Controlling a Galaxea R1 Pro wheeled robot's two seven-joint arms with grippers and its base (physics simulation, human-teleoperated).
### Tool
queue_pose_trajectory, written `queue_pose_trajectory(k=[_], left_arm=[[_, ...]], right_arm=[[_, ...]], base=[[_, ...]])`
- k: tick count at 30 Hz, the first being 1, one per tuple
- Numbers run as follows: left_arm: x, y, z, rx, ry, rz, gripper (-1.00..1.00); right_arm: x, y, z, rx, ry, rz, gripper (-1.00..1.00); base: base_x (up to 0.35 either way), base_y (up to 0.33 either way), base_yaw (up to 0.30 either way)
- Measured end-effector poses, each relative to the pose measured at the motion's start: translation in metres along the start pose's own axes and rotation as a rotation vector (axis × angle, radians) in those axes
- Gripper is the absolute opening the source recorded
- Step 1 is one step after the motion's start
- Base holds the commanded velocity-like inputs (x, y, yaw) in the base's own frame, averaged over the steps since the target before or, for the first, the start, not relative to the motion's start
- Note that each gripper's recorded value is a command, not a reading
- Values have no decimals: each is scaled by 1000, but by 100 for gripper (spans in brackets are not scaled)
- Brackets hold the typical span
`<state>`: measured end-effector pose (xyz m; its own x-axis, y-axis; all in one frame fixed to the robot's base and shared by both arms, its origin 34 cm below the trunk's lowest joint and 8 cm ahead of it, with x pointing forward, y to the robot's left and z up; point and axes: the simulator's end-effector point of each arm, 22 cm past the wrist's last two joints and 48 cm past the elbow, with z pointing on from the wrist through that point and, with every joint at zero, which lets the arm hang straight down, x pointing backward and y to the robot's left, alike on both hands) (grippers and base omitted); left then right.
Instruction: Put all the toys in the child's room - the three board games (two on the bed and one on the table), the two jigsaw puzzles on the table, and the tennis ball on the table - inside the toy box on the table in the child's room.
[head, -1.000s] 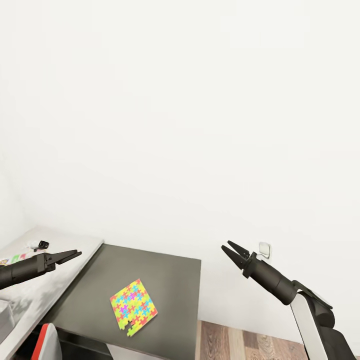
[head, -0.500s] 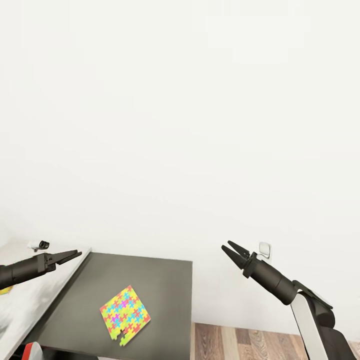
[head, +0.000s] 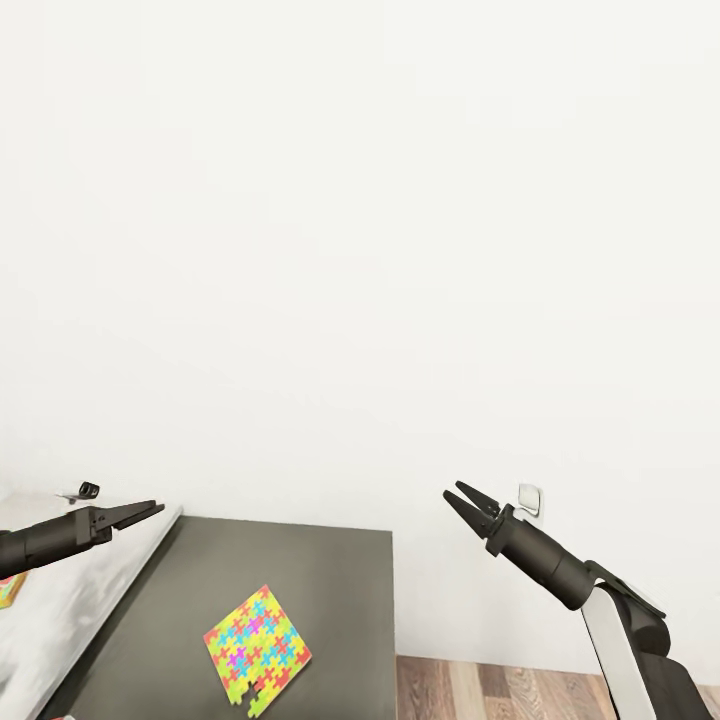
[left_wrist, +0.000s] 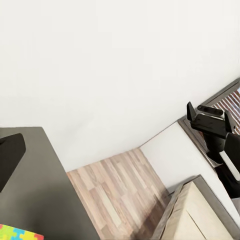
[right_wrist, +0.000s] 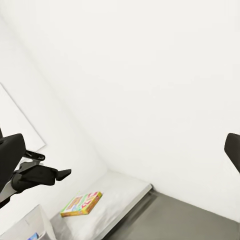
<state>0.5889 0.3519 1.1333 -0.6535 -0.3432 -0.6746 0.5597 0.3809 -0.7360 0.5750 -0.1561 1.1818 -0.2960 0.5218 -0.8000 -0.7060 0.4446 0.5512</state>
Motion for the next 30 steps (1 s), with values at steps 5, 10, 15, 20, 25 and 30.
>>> queue_pose_trajectory(k=[5, 10, 15, 20, 25, 30], left_arm=[[1, 0, 0, -2, 3, -2, 100], [1, 1, 0, -4, 5, -3, 100], [1, 1, 0, -4, 5, -5, 100], [1, 1, 0, -5, 4, -4, 100], [1, 1, 0, -5, 3, -2, 100], [1, 1, 0, -5, 3, -2, 100]], right_arm=[[0, 0, 0, 0, 0, 0, 100], [0, 0, 0, 0, 0, 1, 100], [0, 0, 0, 0, 0, 0, 100], [0, 0, 1, 0, 0, 1, 100], [0, 0, 0, 2, 0, 1, 100], [0, 0, 0, 2, 0, 1, 100]], base=[[12, 9, -2], [63, 3, -1], [119, -19, 0], [46, -113, 0], [15, -51, 0], [4, -15, 0]])
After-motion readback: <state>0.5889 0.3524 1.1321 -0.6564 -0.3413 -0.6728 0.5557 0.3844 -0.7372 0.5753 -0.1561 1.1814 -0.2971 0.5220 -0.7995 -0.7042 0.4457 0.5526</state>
